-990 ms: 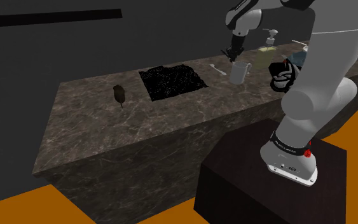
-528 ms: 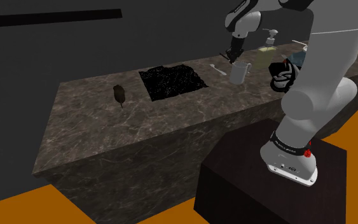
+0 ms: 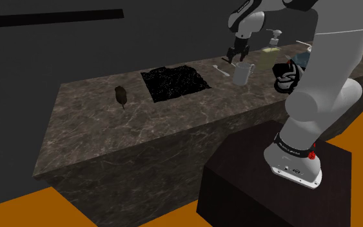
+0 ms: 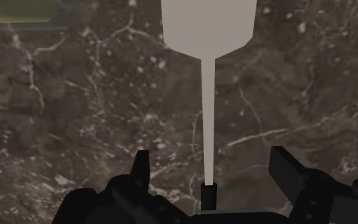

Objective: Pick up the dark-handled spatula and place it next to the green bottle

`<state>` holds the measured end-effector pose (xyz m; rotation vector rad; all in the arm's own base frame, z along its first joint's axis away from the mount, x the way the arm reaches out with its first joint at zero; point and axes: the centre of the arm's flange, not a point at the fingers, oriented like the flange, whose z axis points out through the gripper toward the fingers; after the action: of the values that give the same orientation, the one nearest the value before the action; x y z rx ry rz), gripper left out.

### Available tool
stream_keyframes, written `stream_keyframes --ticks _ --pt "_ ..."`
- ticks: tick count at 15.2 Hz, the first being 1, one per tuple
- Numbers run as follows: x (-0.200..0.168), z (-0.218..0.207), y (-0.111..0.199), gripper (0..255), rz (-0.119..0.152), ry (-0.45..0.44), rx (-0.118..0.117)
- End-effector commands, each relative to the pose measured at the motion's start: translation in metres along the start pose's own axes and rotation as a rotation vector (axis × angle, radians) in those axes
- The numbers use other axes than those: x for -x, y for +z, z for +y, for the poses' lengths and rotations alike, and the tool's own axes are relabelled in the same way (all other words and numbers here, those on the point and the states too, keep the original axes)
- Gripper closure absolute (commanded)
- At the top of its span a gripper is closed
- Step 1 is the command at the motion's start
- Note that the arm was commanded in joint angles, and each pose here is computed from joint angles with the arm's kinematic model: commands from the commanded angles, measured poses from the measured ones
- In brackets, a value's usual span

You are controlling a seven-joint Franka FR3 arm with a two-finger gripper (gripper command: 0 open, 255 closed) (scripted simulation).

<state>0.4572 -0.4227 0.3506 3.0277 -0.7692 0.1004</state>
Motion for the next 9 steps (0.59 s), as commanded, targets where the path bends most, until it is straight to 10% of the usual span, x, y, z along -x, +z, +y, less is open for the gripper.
stream_keyframes --ticks 1,9 --pt "0.000 0.000 -0.013 0 0.000 0.000 0.000" --pt "0.000 0.000 -0.050 0 0.000 0.000 0.000"
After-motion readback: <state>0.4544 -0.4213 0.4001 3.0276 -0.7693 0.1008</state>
